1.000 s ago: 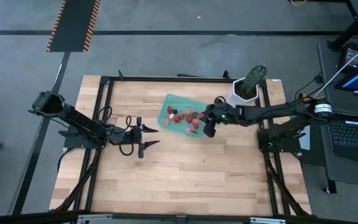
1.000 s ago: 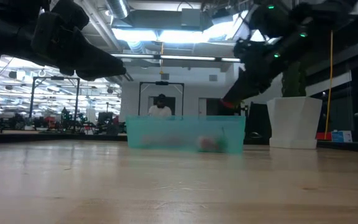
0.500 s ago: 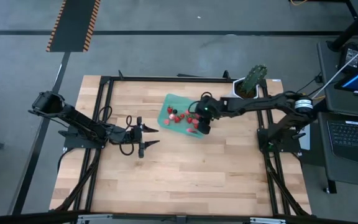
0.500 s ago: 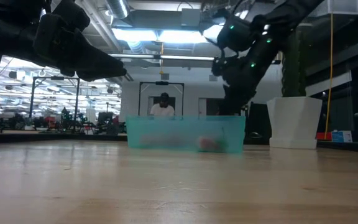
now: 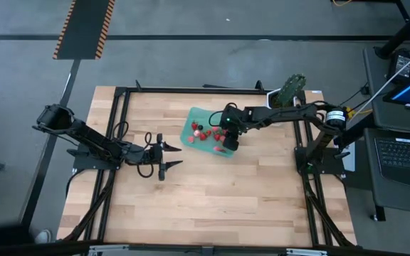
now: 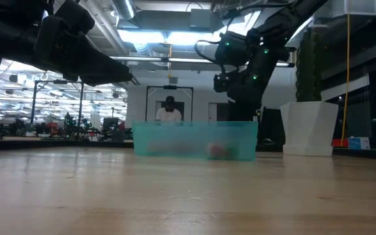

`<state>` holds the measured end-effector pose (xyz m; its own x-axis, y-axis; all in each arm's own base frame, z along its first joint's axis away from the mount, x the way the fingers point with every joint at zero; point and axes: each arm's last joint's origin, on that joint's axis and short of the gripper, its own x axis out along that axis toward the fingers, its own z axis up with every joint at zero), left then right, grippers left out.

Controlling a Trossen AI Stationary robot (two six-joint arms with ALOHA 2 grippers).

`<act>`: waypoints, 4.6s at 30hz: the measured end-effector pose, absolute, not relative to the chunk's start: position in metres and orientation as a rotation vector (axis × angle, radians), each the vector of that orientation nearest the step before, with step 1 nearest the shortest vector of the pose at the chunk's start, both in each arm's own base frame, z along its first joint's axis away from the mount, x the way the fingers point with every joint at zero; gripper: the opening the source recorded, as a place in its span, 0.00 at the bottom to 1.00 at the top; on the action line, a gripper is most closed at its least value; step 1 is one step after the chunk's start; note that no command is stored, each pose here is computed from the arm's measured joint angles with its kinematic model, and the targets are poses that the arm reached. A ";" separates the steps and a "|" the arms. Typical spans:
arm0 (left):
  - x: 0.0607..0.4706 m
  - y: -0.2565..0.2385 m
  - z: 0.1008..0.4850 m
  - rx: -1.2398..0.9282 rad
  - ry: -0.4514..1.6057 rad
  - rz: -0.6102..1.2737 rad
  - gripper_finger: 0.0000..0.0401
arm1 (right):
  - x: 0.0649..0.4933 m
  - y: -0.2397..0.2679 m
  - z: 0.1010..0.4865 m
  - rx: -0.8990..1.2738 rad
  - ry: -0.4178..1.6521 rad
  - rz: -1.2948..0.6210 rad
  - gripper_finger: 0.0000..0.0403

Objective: Pick and placing Produce into tupperware
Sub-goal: Put the red strawberry into the light blue bin, then return to Home Position

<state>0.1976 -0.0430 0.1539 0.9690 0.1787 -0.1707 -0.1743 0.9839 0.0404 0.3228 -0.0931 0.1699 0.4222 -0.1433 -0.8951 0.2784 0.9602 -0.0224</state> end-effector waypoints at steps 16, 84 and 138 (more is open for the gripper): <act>0.198 -0.043 0.154 0.026 0.175 0.178 0.54 | 0.322 -0.093 0.169 0.173 1.106 -0.258 0.49; 0.096 -0.031 0.176 0.022 0.037 -0.130 0.54 | 0.071 0.019 0.242 0.051 0.064 0.114 0.44; 0.103 0.008 0.161 0.061 0.067 0.211 0.54 | 0.097 0.007 0.170 -0.098 -0.029 -0.281 0.44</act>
